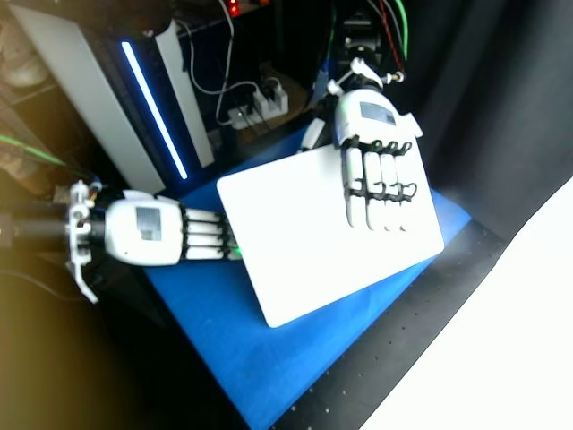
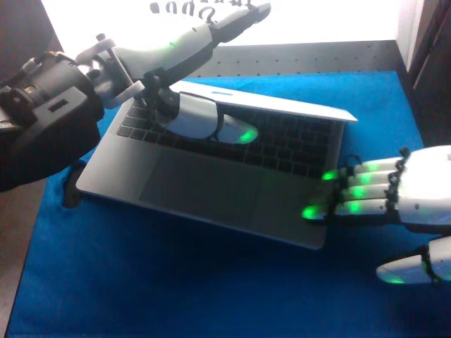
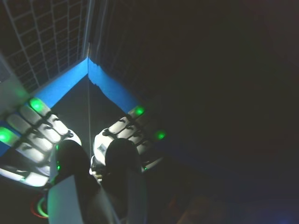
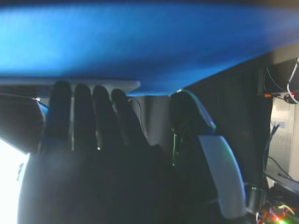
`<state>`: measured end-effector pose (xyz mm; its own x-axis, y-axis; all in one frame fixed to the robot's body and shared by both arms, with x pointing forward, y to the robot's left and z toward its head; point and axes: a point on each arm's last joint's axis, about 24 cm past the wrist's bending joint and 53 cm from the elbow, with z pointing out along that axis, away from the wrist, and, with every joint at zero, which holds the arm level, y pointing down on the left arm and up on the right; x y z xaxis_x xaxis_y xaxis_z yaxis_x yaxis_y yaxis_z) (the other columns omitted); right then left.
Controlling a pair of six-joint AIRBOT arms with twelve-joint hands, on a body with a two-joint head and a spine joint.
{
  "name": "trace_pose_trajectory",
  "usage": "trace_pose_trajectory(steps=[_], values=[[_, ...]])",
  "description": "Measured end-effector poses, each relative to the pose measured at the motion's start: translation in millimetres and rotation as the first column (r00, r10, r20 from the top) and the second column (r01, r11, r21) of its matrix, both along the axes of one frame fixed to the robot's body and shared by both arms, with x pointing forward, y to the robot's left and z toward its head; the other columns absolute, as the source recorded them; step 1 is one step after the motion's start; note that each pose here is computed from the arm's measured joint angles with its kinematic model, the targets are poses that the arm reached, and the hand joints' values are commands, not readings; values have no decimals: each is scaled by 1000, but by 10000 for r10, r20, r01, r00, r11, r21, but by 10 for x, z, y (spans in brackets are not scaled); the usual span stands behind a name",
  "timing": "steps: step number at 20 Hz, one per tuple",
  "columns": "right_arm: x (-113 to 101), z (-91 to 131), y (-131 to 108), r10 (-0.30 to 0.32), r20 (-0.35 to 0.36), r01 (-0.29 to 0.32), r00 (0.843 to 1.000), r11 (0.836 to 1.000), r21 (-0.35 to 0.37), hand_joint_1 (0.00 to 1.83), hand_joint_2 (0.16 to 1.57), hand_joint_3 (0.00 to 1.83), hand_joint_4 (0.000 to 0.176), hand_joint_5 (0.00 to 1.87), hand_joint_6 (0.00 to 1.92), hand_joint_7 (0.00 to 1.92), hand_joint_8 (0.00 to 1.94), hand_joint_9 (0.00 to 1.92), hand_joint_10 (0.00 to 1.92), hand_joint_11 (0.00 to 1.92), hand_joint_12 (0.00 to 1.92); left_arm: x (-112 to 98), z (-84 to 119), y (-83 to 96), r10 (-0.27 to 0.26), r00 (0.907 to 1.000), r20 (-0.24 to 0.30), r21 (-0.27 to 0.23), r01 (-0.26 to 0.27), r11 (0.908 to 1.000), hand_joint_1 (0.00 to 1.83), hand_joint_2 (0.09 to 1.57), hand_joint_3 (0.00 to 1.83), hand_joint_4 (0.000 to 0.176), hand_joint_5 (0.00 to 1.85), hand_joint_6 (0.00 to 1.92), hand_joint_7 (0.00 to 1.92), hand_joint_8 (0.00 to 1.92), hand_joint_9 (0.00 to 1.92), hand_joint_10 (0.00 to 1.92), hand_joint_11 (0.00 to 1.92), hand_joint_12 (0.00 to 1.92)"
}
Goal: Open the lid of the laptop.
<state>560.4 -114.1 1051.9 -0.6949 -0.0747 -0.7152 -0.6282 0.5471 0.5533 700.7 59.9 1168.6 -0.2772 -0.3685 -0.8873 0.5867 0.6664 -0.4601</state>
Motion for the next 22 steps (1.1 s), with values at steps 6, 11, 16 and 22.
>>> trace_pose_trajectory(steps=[6, 11, 16, 22], values=[[-23, 228, 262, 737, 567, -768, 9957, 9955, 553, 91, 1357, 0, 0, 2, 1, 0, 0, 0, 0, 0, 0, -5, -17, -21, -32, 10000, -41, 24, 32, 10000, 778, 960, 0, 16, 0, 0, 0, 0, 0, 0, 0, 0], [15, -9, 543, 1024, 362, -1046, 9941, 9924, 652, 166, 1344, 0, 0, 28, 6, 0, 0, 0, 0, 0, 0, -18, -2, -47, -91, 10000, -15, 35, 91, 10000, 813, 959, 0, 10, 0, 0, 0, 0, 0, 0, 0, 0], [86, -100, 519, 919, 439, -933, 9948, 9951, 325, 213, 1338, 0, 0, 43, 2, 11, 1, 0, 0, 0, 0, 46, 100, -74, -111, 9999, 57, 146, 111, 9998, 833, 967, 2, 47, 0, 0, 0, 0, 0, 0, 0, 0], [82, -144, 536, 939, 447, -948, 9946, 9953, 185, 143, 1351, 0, 0, 0, 0, 0, 0, 0, 0, 0, 0, 221, 204, -76, 76, 9999, 133, 586, -83, 9982, 854, 989, 5, 30, 0, 0, 0, 0, 0, 0, 0, 0]])
